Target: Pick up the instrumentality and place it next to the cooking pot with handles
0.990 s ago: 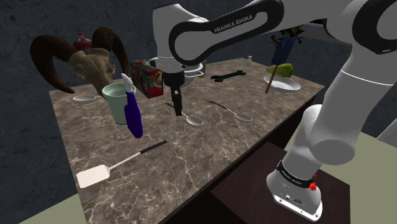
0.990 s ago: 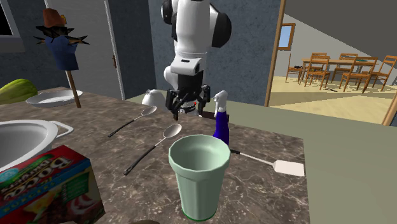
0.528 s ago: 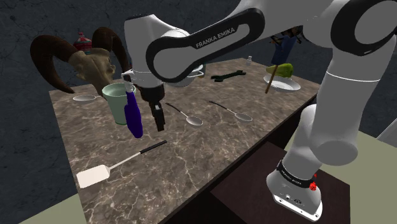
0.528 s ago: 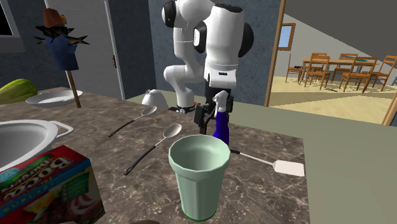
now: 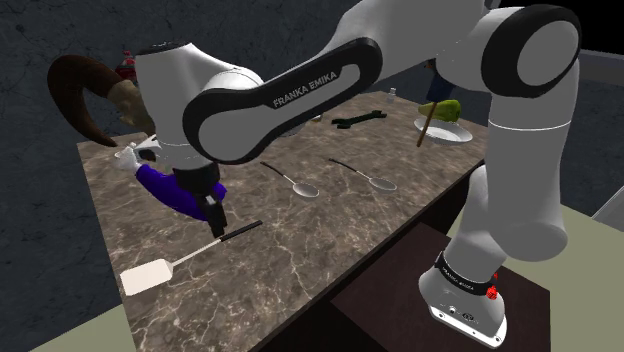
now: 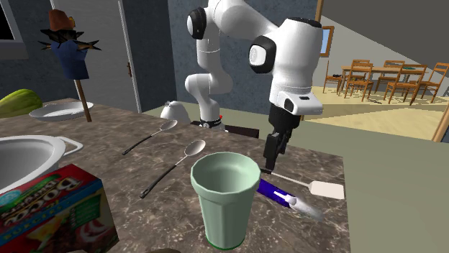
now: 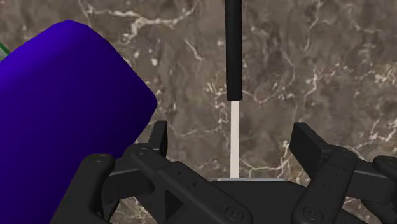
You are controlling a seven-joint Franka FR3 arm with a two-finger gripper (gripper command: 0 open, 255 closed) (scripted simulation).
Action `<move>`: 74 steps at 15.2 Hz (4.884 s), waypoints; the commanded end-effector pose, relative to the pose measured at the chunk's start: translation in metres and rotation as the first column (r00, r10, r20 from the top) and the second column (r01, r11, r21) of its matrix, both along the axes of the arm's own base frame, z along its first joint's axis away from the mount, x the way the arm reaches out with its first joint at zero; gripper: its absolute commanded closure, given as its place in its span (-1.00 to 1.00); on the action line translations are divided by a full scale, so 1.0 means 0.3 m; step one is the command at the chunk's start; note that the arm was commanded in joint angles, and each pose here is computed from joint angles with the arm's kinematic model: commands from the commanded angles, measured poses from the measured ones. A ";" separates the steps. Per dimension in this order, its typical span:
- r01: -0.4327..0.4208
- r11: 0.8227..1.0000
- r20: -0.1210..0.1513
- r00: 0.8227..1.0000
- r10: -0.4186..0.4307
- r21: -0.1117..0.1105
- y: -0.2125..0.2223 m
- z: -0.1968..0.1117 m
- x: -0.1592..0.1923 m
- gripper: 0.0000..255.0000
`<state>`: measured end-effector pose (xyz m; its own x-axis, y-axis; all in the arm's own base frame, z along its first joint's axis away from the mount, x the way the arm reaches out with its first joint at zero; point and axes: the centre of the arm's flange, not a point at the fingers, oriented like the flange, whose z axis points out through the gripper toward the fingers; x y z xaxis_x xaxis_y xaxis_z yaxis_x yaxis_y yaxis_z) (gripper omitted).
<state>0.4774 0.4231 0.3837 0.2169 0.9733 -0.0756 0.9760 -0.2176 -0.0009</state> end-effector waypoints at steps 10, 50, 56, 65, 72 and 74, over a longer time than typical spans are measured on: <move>-0.069 0.998 0.003 0.998 0.069 0.009 0.088 -0.151 -0.035 -1.00; -0.069 0.998 0.003 0.998 0.069 0.009 0.088 0.254 -0.035 1.00; -0.069 0.998 0.003 0.998 0.069 0.009 0.088 0.360 -0.035 1.00; -0.069 0.998 0.003 0.998 0.069 0.009 0.088 0.518 -0.035 1.00; -0.069 0.998 0.003 0.998 0.069 0.009 -0.139 0.536 0.100 1.00; -0.069 0.998 0.003 0.998 0.069 0.009 -0.214 0.536 0.145 1.00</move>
<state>0.5147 0.3721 0.5451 0.1512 0.9863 -0.0664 0.9885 -0.1515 0.0007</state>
